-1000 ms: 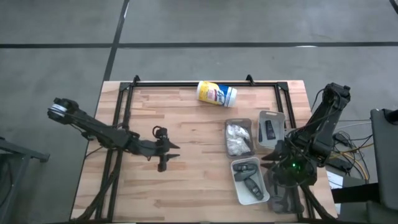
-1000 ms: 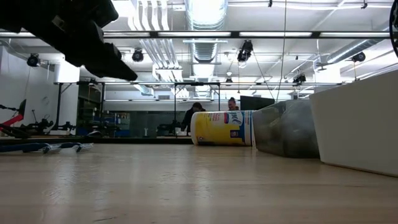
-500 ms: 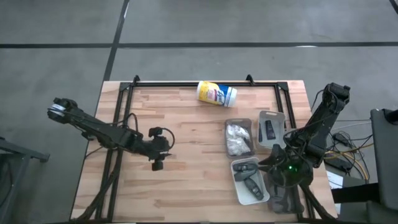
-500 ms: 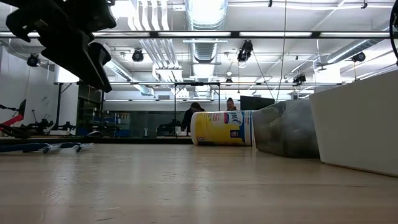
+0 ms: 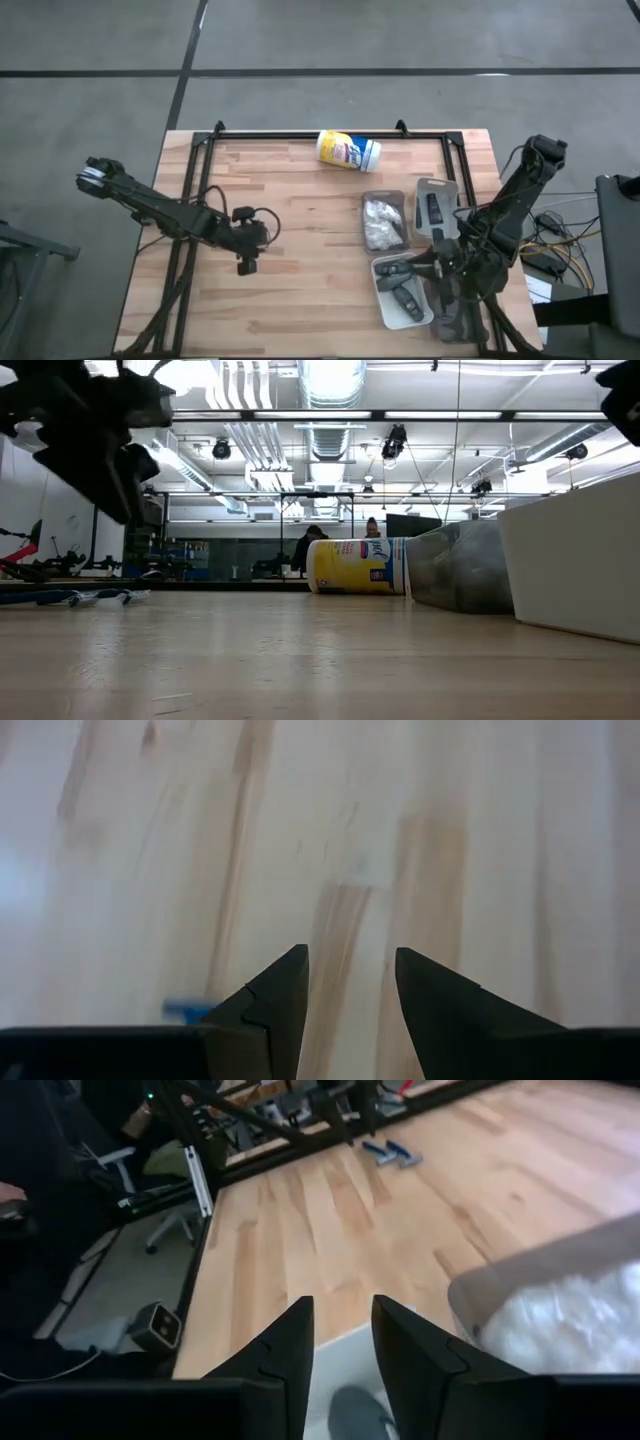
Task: Pick & Place Travel size toiletries
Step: Put the bottom razor into the bottom black bin
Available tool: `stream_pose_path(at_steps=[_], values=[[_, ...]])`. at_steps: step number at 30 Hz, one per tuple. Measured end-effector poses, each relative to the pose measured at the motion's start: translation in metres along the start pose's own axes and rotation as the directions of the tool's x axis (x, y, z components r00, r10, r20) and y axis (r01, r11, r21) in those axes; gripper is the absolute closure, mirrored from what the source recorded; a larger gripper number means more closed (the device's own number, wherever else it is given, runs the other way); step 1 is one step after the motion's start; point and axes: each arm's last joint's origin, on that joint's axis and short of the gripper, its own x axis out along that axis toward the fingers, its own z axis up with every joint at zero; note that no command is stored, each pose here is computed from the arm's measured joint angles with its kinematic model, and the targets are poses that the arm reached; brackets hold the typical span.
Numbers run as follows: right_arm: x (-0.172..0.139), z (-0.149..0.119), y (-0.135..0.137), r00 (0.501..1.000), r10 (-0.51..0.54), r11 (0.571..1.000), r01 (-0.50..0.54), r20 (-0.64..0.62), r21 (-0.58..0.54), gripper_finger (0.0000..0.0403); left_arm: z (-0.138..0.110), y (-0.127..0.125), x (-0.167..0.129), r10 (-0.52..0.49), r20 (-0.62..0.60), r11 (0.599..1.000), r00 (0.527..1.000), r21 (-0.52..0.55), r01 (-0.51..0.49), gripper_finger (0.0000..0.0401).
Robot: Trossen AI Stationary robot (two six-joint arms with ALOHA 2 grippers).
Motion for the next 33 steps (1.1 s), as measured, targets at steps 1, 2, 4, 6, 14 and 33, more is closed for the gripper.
stream_pose_path(at_steps=[1,2,4,6,14,33], values=[[0.002,0.001,0.001,1.0,-0.001,1.0,0.001,0.008,-0.015,0.03,-0.002,0.001,0.0,0.011,-0.024,1.0,1.0,-0.013,-0.011,0.0245],[0.004,0.001,0.002,1.0,-0.003,1.0,0.004,0.015,-0.029,0.0298,-0.005,0.002,0.0,0.024,-0.051,0.999,0.998,-0.024,-0.025,0.0245],[0.008,0.001,0.002,1.0,-0.019,0.999,0.02,0.022,-0.05,0.0293,-0.012,0.005,-0.001,0.057,-0.115,0.997,0.992,-0.044,-0.062,0.0245],[0.013,-0.001,0.001,0.999,-0.042,0.997,0.043,0.021,-0.067,0.0288,-0.019,0.009,-0.002,0.098,-0.187,0.991,0.978,-0.068,-0.112,0.0245],[0.03,-0.011,-0.003,0.993,-0.121,0.988,0.121,0.004,-0.101,0.0267,-0.039,0.019,0.0,0.181,-0.317,0.963,0.931,-0.135,-0.233,0.0245],[0.034,-0.002,0.011,0.995,-0.099,0.975,0.096,-0.006,-0.201,0.0234,-0.083,0.03,0.029,0.162,-0.382,0.94,0.91,-0.222,-0.26,0.0245]])
